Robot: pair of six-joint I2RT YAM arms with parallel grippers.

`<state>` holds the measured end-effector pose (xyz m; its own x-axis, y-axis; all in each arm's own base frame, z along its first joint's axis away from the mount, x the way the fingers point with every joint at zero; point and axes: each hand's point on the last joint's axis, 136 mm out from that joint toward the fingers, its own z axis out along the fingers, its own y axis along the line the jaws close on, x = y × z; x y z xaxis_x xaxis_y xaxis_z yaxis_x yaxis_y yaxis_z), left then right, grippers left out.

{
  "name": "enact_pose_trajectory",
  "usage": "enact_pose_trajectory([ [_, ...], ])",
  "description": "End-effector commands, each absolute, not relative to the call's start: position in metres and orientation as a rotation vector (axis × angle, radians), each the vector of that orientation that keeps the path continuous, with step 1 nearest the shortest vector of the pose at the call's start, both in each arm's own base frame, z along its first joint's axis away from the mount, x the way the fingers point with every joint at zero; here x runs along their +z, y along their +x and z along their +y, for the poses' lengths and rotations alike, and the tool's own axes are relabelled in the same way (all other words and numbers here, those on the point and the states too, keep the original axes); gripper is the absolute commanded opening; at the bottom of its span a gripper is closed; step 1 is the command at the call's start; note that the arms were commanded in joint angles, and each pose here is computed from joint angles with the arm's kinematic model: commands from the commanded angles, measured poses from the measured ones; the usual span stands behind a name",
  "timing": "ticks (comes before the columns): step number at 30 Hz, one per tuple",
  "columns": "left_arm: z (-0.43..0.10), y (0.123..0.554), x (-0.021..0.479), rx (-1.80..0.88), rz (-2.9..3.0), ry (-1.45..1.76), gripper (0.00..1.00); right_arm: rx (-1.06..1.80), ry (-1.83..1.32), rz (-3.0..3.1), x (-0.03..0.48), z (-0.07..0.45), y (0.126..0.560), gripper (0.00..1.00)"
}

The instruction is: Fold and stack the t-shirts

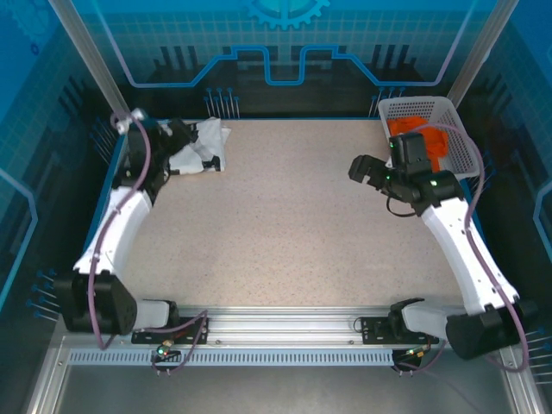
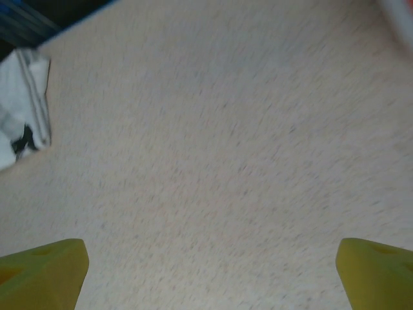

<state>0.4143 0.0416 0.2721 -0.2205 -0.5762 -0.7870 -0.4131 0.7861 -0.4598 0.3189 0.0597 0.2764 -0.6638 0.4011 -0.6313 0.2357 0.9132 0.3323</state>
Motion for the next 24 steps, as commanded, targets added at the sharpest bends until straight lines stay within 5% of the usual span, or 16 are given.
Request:
enact_pose_trajectory([
  [1,0.072,0.385,0.291,-0.128,1.59,-0.813,0.99,-0.043,0.514,2.165,0.284,0.007,0.312,1.0],
  [11,0.112,0.317,0.163,0.278,2.009,-0.745,0.99,-0.203,-0.011,2.02,0.216,0.005,0.302,1.0],
  [24,0.075,0.323,0.099,0.056,2.029,-0.576,0.99,-0.146,-0.14,2.066,0.113,0.008,0.281,1.0],
])
